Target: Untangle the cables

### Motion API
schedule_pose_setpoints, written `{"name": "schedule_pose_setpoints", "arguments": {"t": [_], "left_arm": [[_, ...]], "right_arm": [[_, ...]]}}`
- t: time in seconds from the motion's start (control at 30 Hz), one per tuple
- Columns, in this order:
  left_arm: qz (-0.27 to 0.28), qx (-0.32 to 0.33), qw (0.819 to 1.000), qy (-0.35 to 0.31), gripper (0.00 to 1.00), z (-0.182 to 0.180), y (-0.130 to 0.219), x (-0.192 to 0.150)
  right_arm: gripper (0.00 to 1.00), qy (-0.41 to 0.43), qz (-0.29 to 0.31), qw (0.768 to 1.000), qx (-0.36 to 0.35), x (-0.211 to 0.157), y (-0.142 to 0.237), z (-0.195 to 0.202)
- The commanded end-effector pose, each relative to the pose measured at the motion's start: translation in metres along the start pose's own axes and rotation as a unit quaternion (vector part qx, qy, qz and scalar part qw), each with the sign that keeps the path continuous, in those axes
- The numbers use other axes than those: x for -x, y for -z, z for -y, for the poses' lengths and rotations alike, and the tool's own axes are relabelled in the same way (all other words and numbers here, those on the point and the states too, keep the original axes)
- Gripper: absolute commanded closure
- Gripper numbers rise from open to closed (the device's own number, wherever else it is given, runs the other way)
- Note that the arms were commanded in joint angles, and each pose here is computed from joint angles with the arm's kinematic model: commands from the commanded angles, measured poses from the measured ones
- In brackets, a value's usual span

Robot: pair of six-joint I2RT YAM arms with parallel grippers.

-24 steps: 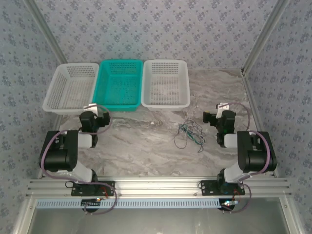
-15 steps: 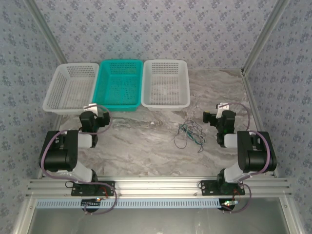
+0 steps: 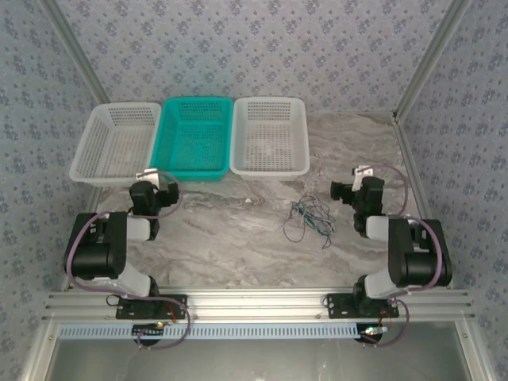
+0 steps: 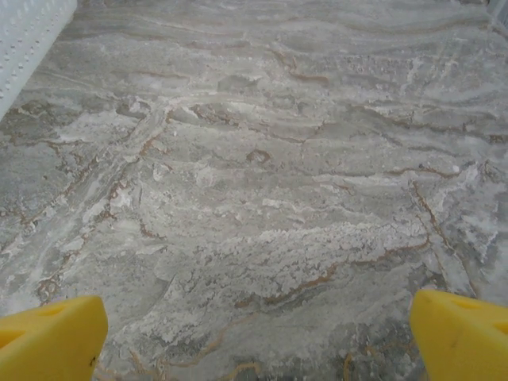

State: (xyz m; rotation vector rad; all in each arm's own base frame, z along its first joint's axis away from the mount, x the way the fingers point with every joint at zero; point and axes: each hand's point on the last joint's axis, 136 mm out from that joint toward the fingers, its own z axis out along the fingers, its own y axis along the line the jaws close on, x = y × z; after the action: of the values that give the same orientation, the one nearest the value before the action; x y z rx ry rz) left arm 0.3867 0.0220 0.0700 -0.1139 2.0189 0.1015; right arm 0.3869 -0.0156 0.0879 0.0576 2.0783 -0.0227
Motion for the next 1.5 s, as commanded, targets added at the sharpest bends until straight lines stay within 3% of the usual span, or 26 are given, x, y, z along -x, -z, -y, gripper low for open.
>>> {"name": "schedule_pose_setpoints", "arguments": {"t": [0.0, 0.2, 0.33, 0.47, 0.6, 0.73, 0.87, 0.93, 1.1, 1.23, 1.27, 1.47], "left_arm": [[0.031, -0.009, 0.999, 0.001, 0.01, 0.004, 0.0, 0.021], [0.031, -0.011, 0.999, 0.003, 0.01, 0.004, 0.0, 0.021], [0.03, -0.017, 0.999, 0.007, 0.0, 0.003, 0.0, 0.021], [0.038, -0.035, 0.999, 0.002, 0.0, 0.009, 0.005, 0.028], [0.038, -0.072, 0.996, -0.02, 0.01, 0.028, 0.035, 0.049], [0.045, -0.108, 0.993, 0.021, 0.01, 0.052, 0.086, 0.085], [-0.055, -0.083, 0.987, 0.122, 0.01, 0.067, 0.121, 0.087], [-0.111, -0.113, 0.981, 0.116, 0.0, 0.099, 0.138, 0.075], [-0.153, -0.226, 0.958, 0.085, 0.01, 0.197, 0.172, 0.05], [-0.211, -0.254, 0.943, 0.036, 0.01, 0.248, 0.184, 0.022], [-0.223, -0.259, 0.939, 0.022, 0.01, 0.257, 0.185, 0.016], [-0.25, -0.298, 0.921, -0.015, 0.0, 0.288, 0.191, 0.01]], "right_arm": [[0.0, -0.092, -0.053, 0.992, -0.068, 0.037, 0.028, 0.021], [0.0, -0.23, -0.172, 0.958, -0.025, 0.056, 0.099, -0.009], [0.0, -0.212, -0.26, 0.939, 0.079, 0.043, 0.13, -0.056], [0.0, -0.177, -0.315, 0.927, 0.101, 0.026, 0.143, -0.073], [0.0, -0.166, -0.335, 0.921, 0.109, 0.014, 0.142, -0.086], [0.0, -0.147, -0.367, 0.913, 0.101, -0.008, 0.137, -0.095], [0.0, -0.129, -0.4, 0.902, 0.1, -0.036, 0.132, -0.105], [0.0, -0.118, -0.412, 0.898, 0.103, -0.048, 0.127, -0.112], [0.0, -0.079, -0.438, 0.889, 0.104, -0.072, 0.109, -0.127], [0.01, -0.037, -0.439, 0.896, 0.061, -0.09, 0.085, -0.122], [0.05, -0.027, -0.441, 0.896, 0.051, -0.096, 0.079, -0.12], [0.62, -0.007, -0.476, 0.879, 0.039, -0.134, 0.066, -0.125]]}}
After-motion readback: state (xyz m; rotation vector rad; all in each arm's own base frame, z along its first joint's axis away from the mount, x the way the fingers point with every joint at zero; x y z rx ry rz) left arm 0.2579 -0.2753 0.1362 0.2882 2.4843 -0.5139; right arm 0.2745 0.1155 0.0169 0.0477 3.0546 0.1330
